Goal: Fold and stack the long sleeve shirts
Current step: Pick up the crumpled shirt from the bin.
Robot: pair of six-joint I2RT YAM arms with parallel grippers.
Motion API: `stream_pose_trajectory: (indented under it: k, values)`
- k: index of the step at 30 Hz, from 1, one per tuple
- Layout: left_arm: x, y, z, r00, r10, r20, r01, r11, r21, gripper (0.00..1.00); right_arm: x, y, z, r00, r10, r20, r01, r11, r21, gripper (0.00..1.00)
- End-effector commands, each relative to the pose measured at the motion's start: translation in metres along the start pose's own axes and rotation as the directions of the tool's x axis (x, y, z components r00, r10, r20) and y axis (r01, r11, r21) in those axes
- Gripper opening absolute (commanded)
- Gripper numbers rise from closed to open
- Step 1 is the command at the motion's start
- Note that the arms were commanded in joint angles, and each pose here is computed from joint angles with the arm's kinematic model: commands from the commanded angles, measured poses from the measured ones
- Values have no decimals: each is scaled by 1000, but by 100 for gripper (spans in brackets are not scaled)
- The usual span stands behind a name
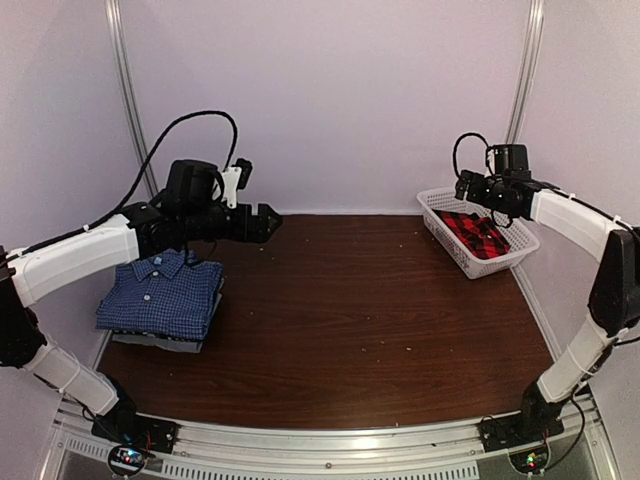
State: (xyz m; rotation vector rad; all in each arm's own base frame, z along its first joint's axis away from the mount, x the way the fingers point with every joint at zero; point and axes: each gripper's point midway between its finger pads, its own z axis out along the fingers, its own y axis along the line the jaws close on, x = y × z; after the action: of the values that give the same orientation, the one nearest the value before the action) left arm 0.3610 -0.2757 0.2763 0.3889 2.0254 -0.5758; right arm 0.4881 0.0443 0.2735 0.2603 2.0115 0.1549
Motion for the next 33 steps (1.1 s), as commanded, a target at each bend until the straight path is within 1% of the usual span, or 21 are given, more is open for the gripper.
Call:
stream_pose_trajectory:
  k: [1, 7, 10, 13, 18, 23, 27, 33]
  values:
    - [-22, -10, -10, 998, 22, 53, -24, 999, 46, 98, 4, -28, 40, 998, 10, -66, -7, 998, 55, 100]
    - [-17, -13, -8, 999, 2, 41, -5, 998, 66, 98, 23, -59, 95, 985, 15, -169, 8, 991, 135, 100]
    - [-14, -13, -7, 999, -5, 38, 2, 997, 74, 98, 38, -67, 119, 973, 8, -229, 28, 988, 154, 100]
    - [-10, -14, -6, 1000, -9, 29, 7, 997, 79, 98, 50, -76, 139, 964, 2, -266, 52, 979, 196, 100]
    - [-11, -14, -8, 999, -13, 30, 10, 997, 82, 98, 82, -89, 168, 940, -2, -340, 87, 968, 235, 100]
    - [-6, -14, -4, 1000, -21, 17, 19, 996, 85, 98, 117, -105, 188, 911, -2, -413, 130, 951, 282, 100]
    - [-5, -14, -3, 1000, -28, 14, 27, 996, 90, 97, 138, -116, 196, 887, -10, -462, 171, 936, 308, 100]
    - [-7, -14, -4, 999, -30, 21, 28, 996, 89, 97, 159, -118, 202, 862, -9, -507, 183, 938, 295, 98]
